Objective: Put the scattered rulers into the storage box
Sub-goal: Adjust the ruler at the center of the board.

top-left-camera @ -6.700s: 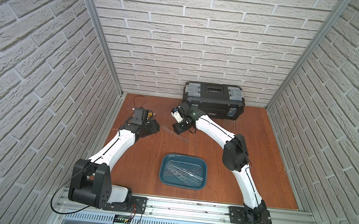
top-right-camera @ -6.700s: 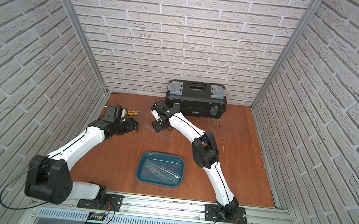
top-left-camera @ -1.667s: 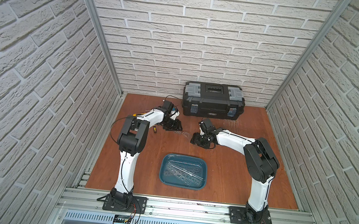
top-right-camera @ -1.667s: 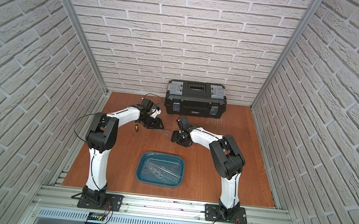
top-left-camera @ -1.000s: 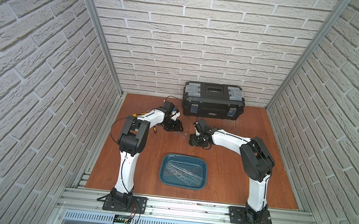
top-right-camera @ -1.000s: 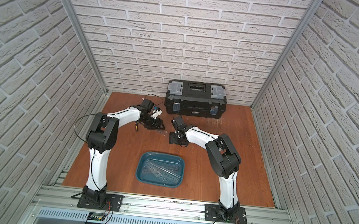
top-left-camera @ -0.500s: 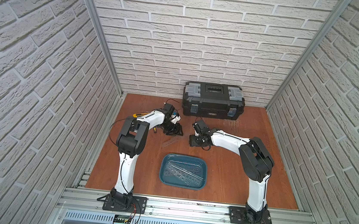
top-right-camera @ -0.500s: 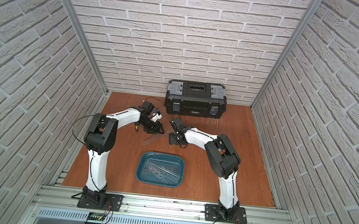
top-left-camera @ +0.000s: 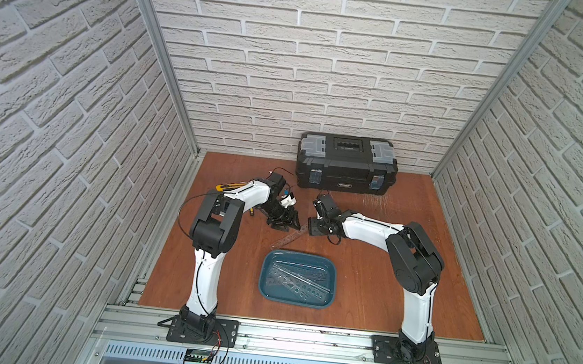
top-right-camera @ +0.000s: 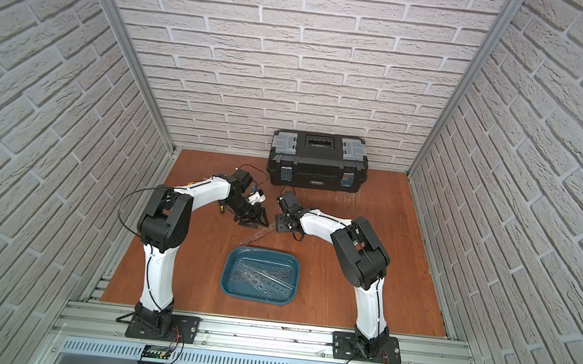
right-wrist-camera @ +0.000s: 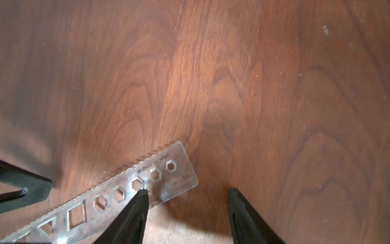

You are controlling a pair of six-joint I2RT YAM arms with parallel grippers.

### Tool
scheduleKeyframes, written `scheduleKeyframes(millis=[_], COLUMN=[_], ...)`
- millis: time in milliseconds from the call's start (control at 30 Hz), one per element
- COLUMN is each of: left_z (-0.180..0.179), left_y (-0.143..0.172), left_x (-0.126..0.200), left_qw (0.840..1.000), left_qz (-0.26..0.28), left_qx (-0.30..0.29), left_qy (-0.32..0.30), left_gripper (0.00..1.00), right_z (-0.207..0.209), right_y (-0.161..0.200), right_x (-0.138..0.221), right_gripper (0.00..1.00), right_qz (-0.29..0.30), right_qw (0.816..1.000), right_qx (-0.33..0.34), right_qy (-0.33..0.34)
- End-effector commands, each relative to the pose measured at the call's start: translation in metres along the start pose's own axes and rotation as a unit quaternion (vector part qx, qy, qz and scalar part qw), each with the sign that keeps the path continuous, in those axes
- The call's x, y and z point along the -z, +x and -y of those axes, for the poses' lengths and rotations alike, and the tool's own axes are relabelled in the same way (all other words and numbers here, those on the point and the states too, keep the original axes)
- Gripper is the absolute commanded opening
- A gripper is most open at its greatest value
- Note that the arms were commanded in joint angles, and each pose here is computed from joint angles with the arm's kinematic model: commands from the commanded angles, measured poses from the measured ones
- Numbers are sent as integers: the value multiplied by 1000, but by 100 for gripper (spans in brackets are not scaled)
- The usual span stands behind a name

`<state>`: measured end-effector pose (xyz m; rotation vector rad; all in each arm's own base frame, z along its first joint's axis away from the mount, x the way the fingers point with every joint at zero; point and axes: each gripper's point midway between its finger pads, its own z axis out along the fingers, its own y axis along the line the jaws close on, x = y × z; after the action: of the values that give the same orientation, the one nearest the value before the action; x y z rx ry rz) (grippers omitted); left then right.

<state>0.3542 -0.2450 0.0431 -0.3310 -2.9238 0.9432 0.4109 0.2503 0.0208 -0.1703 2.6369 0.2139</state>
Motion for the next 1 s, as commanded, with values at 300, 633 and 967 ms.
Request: scheduleKeyframes(millis=[300, 633, 967], left_z=[7, 21, 30], left_y=[0, -23, -18], left_x=[12, 12, -22], left_qw=[981, 956, 933], left_qz=[13, 14, -34], left_qx=[-139, -223, -277], left_qy=[-136, -192, -229], left_gripper=[59, 60, 61], right_z=[23, 25, 45], right_y=[68, 30, 30], right_x=[-6, 54, 89], right_gripper=[64, 66, 66], right_qz=[-86, -25, -1], right_qw=[988, 979, 974], right_qx=[-111, -154, -180], right_qy=[-60, -127, -138])
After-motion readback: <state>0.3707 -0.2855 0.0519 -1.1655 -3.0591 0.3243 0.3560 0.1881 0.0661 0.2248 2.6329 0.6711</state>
